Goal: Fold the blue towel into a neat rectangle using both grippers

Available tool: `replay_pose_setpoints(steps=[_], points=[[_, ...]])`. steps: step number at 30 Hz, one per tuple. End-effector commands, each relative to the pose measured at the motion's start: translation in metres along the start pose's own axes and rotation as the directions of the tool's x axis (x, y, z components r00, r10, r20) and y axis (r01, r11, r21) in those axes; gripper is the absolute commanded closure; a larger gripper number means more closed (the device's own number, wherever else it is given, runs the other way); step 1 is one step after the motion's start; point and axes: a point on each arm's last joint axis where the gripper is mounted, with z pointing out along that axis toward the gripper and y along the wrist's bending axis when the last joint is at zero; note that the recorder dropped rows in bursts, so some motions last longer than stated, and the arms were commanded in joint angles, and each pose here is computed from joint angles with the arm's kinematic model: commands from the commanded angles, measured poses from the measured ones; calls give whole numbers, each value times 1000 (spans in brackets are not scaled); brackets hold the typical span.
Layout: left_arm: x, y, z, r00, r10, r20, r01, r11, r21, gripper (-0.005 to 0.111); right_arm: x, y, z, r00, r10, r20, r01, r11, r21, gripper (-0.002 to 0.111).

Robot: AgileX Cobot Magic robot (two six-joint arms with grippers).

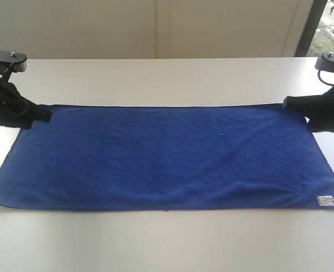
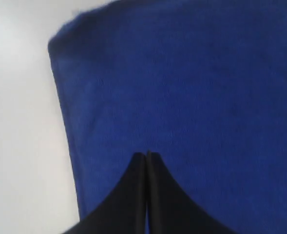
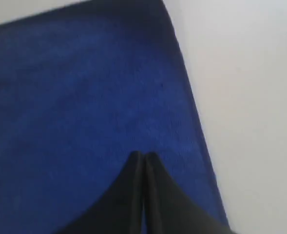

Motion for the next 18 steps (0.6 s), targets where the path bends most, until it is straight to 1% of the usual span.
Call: replay_pose_setpoints(steps=[1, 5, 9, 15, 18], points=[[32, -5, -13, 996, 0, -90, 2, 1000, 18, 107, 30, -7, -13, 998, -9, -69, 10, 1000, 11, 108], [58, -8, -11, 988, -3, -155, 7, 1000, 25, 107, 51, -11, -11, 989, -3, -148, 7, 1000, 25, 108], [76, -9, -6, 981, -5, -195, 11, 1000, 26, 107, 63, -14, -9, 981, 0, -191, 7, 999, 33, 108], [82, -9, -3, 984, -8, -178, 11, 1000, 19, 107, 72, -16, -6, 976, -7, -217, 16, 999, 39, 108], [87, -9, 2, 985, -10, -174, 12, 1000, 13, 107, 79, -18, 1, 966, -14, -258, 27, 998, 49, 108]])
